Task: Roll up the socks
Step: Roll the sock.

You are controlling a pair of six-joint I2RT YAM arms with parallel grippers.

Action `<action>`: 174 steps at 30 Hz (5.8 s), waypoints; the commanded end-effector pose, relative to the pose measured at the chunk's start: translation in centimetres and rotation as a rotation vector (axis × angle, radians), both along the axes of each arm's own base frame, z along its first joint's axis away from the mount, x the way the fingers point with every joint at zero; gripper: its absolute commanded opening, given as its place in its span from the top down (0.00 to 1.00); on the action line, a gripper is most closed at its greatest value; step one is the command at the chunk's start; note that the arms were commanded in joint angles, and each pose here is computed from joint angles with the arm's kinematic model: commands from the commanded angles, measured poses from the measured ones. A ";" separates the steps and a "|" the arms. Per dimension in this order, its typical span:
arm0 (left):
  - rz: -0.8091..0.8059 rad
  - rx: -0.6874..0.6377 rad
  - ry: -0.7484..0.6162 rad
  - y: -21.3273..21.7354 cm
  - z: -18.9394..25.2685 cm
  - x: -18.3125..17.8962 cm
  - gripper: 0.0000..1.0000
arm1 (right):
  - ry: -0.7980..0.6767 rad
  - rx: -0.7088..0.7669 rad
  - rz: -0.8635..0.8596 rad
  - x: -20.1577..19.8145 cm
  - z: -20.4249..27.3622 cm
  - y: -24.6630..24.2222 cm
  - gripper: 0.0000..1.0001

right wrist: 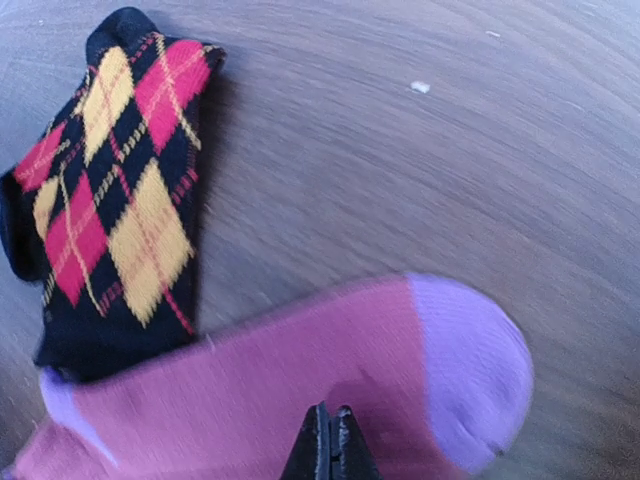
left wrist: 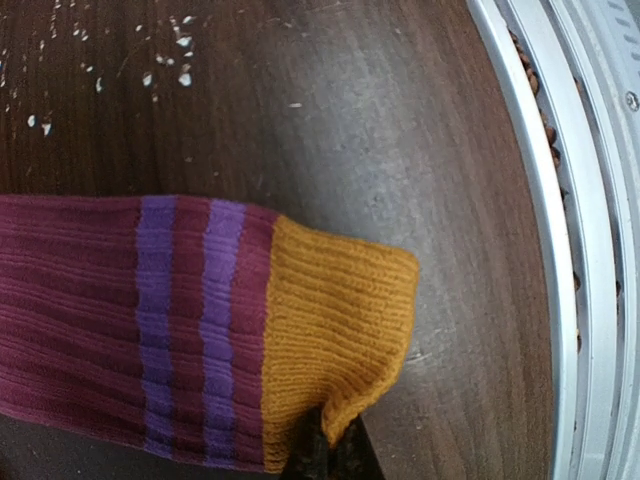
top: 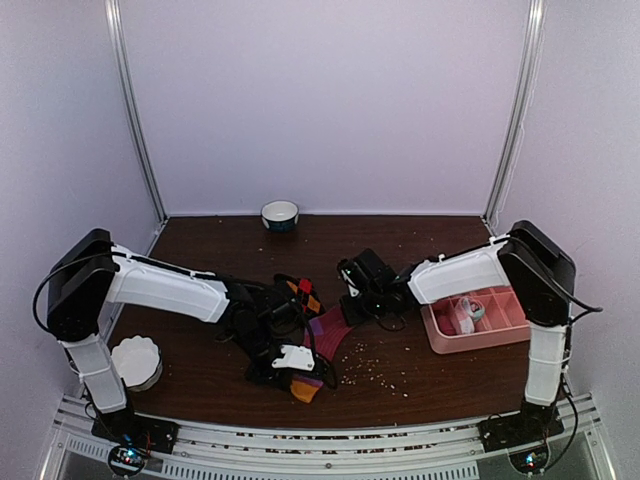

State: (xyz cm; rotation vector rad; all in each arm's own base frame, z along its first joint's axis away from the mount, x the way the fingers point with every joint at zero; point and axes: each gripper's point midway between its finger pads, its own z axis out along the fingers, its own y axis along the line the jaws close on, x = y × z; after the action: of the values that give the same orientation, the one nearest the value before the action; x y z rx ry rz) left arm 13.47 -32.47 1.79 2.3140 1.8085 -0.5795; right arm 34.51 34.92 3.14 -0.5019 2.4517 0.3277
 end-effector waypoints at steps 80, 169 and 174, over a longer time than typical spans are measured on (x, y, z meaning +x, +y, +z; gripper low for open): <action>0.263 -0.049 0.183 -0.9 2.5 5.0 0.52 | -0.154 0.216 0.715 -19.9 0.5 7.8 1.00; -0.122 -0.001 -0.246 -2.4 -0.4 4.9 0.63 | 0.627 0.412 0.262 -16.2 -5.0 4.6 1.00; -0.112 0.040 -0.247 -2.0 -1.3 5.3 0.66 | 0.637 0.420 0.268 -16.4 -4.9 4.6 1.00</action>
State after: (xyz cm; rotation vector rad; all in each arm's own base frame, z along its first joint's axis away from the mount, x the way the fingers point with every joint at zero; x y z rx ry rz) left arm 17.88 -35.15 1.76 2.3930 1.5387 -0.3134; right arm 19.21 42.04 2.26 -0.6672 2.6128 1.3627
